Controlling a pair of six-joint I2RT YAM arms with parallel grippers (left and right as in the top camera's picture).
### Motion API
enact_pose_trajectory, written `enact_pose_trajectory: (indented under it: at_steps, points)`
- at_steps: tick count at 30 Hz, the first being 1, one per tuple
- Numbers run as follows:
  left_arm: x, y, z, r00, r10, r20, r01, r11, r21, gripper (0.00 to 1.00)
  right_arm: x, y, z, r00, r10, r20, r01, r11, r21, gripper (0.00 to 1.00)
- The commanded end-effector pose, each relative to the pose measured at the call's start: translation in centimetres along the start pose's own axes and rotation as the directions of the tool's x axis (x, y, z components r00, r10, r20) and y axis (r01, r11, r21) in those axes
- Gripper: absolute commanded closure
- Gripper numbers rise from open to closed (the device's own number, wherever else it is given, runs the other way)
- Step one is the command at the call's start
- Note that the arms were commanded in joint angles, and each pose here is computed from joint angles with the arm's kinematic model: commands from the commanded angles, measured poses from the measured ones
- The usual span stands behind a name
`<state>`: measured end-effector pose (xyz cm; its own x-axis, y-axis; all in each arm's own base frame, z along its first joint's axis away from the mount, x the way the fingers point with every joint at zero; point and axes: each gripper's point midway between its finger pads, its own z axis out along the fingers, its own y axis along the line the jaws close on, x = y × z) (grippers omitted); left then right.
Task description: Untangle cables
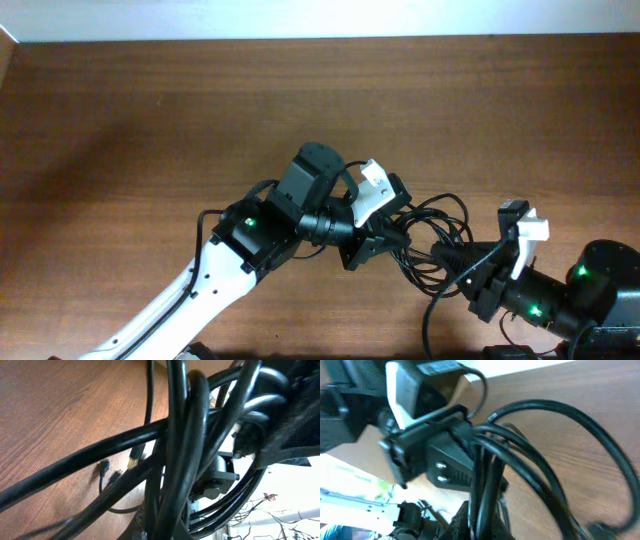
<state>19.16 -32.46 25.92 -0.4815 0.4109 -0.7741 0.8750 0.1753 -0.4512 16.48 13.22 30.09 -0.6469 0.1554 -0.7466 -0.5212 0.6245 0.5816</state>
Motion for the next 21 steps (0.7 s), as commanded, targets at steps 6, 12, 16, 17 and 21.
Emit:
enact_pose_trajectory:
  at_steps: [6,12,16,17,21]
  points:
    - [-1.7,2.9,-2.4,0.996,0.071,0.057,-0.053,0.961,-0.27,1.0,2.4,-6.1,-1.6,0.994,0.11,-0.022,-0.094,0.925,0.367,0.82]
    - [-2.5,3.5,-6.8,0.977,0.209,0.048,-0.16,0.858,-0.489,1.0,5.3,-6.7,-2.3,0.973,0.211,-0.097,-0.152,0.894,0.421,0.52]
    - [-0.1,4.6,-7.2,0.969,0.23,-0.089,-0.241,0.816,-0.526,1.0,3.7,-4.2,-1.1,0.985,0.155,-0.08,-0.13,0.956,0.264,0.48]
    - [-0.1,4.5,-7.1,0.969,0.23,-0.087,-0.241,0.821,-0.518,1.0,3.0,-3.4,-0.9,0.989,0.129,-0.068,-0.112,0.97,0.216,0.48]
    - [-0.1,2.5,-6.0,0.967,0.246,-0.059,-0.249,0.879,-0.406,1.0,0.3,0.1,-0.4,1.0,0.003,-0.007,-0.003,1.0,0.013,0.48]
